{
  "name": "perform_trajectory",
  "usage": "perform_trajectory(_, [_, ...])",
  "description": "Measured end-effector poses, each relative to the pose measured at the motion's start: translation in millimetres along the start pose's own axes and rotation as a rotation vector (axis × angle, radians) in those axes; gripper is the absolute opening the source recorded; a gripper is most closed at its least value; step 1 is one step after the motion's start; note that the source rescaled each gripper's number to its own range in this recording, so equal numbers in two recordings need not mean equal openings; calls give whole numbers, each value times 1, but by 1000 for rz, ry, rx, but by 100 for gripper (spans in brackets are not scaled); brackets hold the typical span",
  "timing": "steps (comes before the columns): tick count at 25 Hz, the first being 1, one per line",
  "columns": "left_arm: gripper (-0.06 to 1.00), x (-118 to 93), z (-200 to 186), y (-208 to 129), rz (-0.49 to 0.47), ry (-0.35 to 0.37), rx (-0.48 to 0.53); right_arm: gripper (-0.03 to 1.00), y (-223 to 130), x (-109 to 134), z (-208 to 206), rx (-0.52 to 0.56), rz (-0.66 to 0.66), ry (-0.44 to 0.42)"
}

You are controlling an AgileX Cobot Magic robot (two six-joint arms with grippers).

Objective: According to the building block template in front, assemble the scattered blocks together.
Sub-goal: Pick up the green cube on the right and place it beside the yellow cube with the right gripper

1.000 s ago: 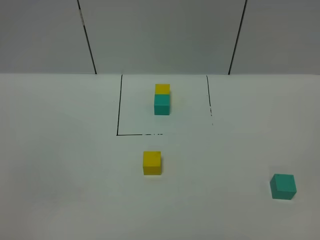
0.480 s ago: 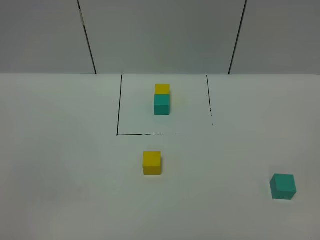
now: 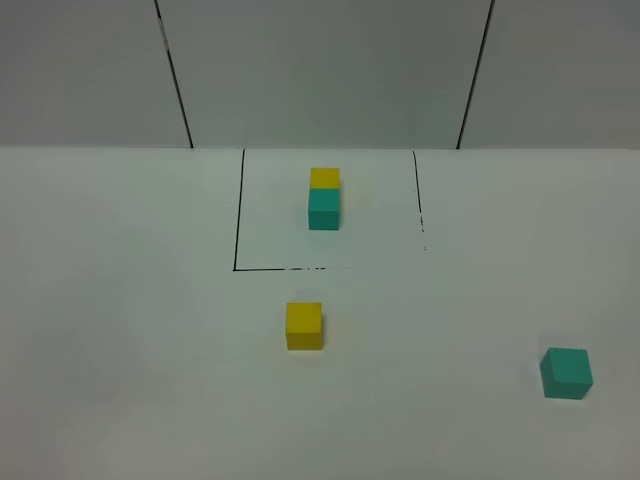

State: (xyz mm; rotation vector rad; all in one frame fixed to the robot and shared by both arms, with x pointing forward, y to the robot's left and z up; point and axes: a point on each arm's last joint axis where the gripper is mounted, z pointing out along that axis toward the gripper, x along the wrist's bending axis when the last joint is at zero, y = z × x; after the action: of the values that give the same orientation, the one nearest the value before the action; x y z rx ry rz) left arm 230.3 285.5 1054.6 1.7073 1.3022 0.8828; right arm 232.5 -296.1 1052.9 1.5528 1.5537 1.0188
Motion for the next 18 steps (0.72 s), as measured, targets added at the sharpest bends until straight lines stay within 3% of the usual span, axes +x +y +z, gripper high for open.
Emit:
perform_trajectory(12, [70, 0, 0, 0, 0, 0, 0, 75, 1, 0, 2, 13, 16, -2])
perform_trajectory(18, [70, 0, 0, 0, 0, 0, 2, 96, 41, 4, 51, 306, 91, 17])
